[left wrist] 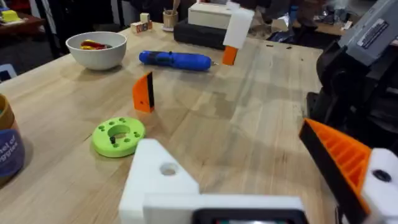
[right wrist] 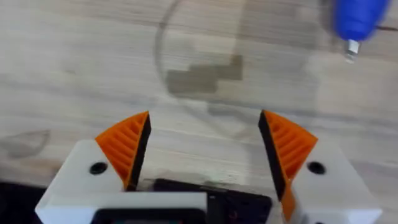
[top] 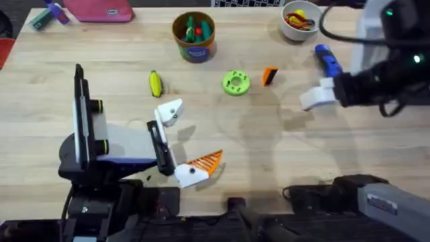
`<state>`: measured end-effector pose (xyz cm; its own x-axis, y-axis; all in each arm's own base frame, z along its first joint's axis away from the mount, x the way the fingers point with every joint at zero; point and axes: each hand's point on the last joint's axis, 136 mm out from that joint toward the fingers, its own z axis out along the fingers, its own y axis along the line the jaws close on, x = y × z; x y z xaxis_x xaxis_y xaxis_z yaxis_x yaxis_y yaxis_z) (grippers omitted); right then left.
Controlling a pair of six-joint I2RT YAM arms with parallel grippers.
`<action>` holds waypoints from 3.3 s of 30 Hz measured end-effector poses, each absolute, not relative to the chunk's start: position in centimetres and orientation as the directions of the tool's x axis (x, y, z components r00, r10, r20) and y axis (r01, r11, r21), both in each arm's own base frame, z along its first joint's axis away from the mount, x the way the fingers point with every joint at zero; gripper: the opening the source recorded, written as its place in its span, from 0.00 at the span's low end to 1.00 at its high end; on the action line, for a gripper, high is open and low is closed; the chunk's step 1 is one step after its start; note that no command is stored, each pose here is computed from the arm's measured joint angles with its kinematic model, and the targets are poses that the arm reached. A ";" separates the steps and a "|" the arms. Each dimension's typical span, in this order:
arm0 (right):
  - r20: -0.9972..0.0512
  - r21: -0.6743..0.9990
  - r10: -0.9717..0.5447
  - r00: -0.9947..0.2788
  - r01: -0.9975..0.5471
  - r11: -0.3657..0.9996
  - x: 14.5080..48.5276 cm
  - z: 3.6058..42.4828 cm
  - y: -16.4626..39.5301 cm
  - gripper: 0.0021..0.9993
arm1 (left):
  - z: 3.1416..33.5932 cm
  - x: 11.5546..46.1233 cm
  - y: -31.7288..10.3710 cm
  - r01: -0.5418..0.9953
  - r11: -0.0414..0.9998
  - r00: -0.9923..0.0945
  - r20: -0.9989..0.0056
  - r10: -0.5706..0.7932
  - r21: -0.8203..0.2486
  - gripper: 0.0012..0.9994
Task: Pick up the gripper from the table and insert it into the empty holder that is missing its gripper. Then pick up a screw, insert it into the mounting hole, and use the screwdriver to tighten it. Finally, clean up the table by picking up the vegetable and placing it into the bucket.
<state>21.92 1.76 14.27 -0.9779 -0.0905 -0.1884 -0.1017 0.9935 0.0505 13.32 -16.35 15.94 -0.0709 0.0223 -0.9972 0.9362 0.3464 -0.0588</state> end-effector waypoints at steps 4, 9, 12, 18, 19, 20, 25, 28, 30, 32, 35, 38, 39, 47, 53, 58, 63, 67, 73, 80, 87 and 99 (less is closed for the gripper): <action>-0.119 0.151 -0.131 -0.984 -0.149 0.977 23.8 15.4 4.6 0.99 | 15.9 13.3 -16.4 0.936 0.346 -0.071 -0.997 0.022 -0.059 0.99; -0.143 0.210 -0.070 -0.987 -0.099 0.973 29.3 17.8 7.1 0.99 | 15.9 13.3 -16.4 0.936 0.346 -0.071 -0.997 0.022 -0.059 0.99; -0.151 0.235 0.006 -0.988 -0.030 0.971 32.2 18.2 8.4 0.99 | 15.9 13.3 -16.4 0.936 0.346 -0.070 -0.997 0.023 -0.058 0.99; -0.111 0.223 0.056 -0.992 0.030 0.974 35.3 14.6 10.3 0.99 | 15.9 13.3 -16.4 0.936 0.346 -0.069 -0.997 0.023 -0.056 0.99; -0.093 0.200 0.056 -0.994 0.037 0.979 35.4 13.8 10.4 0.99 | 15.9 13.3 -16.4 0.936 0.346 -0.069 -0.997 0.023 -0.056 0.99; -0.080 0.176 0.055 -0.995 0.040 0.984 35.4 13.1 10.3 0.99 | 15.9 13.3 -16.4 0.936 0.346 -0.069 -0.997 0.023 -0.056 0.99; -0.062 0.103 0.057 -0.996 0.051 0.993 35.8 11.4 9.5 0.97 | 15.9 13.3 -16.4 0.936 0.346 -0.068 -0.997 0.023 -0.056 0.99; -0.074 0.089 0.059 -0.996 0.052 0.995 36.2 11.3 9.3 0.94 | 15.9 13.3 -16.4 0.936 0.346 -0.068 -0.997 0.023 -0.056 0.99; -0.090 0.084 0.055 -0.994 0.048 0.995 36.5 11.3 9.4 0.93 | 15.9 13.3 -16.4 0.936 0.346 -0.068 -0.997 0.023 -0.056 0.99; -0.098 0.080 0.047 -0.994 0.039 0.996 36.7 11.3 9.7 0.91 | 15.9 13.3 -16.4 0.936 0.346 -0.068 -0.997 0.023 -0.056 0.99; -0.092 0.074 0.016 -0.996 0.009 0.997 36.6 10.8 10.3 0.89 | 15.9 13.3 -16.4 0.936 0.346 -0.068 -0.997 0.023 -0.056 0.99; -0.066 0.066 -0.014 -0.998 -0.019 0.998 36.4 9.8 10.8 0.84 | 15.9 13.3 -16.4 0.936 0.346 -0.068 -0.997 0.023 -0.056 0.99; -0.059 0.064 -0.022 -0.998 -0.026 0.998 36.4 9.5 10.9 0.83 | 15.9 13.3 -16.4 0.936 0.346 -0.068 -0.997 0.023 -0.056 0.99; -0.056 0.059 -0.047 -0.997 -0.050 0.997 36.8 8.6 11.1 0.56 | 15.9 13.3 -16.4 0.936 0.346 -0.068 -0.997 0.023 -0.056 0.99; -0.056 0.057 -0.052 -0.997 -0.055 0.997 36.8 8.6 11.1 0.02 | 15.9 13.3 -16.4 0.936 0.346 -0.068 -0.997 0.023 -0.056 0.99; -0.056 0.055 -0.053 -0.997 -0.056 0.997 36.8 8.6 11.0 0.01 | 15.9 13.3 -16.4 0.936 0.346 -0.068 -0.997 0.023 -0.056 0.99; -0.037 0.051 -0.049 -0.998 -0.050 0.997 36.1 8.9 10.8 0.01 | 15.9 13.3 -16.4 0.937 0.346 -0.068 -0.997 0.023 -0.056 0.99; -0.093 0.107 -0.039 -0.995 -0.049 0.993 36.0 11.4 11.5 0.01 | 15.9 13.3 -16.4 0.936 0.346 -0.068 -0.997 0.023 -0.056 0.99; -0.319 0.320 0.002 -0.948 -0.105 0.942 36.0 19.2 13.4 0.01 | 15.9 13.3 -16.4 0.936 0.346 -0.068 -0.997 0.023 -0.056 0.99; -0.495 0.582 0.070 -0.866 -0.271 0.766 33.1 23.5 15.5 0.01 | 15.9 13.3 -16.4 0.936 0.346 -0.068 -0.997 0.023 -0.056 0.99; -0.539 0.765 0.102 -0.836 -0.436 0.474 28.4 23.8 18.1 0.01 | 15.9 13.3 -16.4 0.936 0.346 -0.068 -0.997 0.023 -0.056 0.99; -0.371 0.924 -0.032 -0.928 -0.373 0.080 22.9 21.6 20.3 0.01 | 15.9 13.3 -16.4 0.937 0.346 -0.068 -0.997 0.023 -0.056 0.99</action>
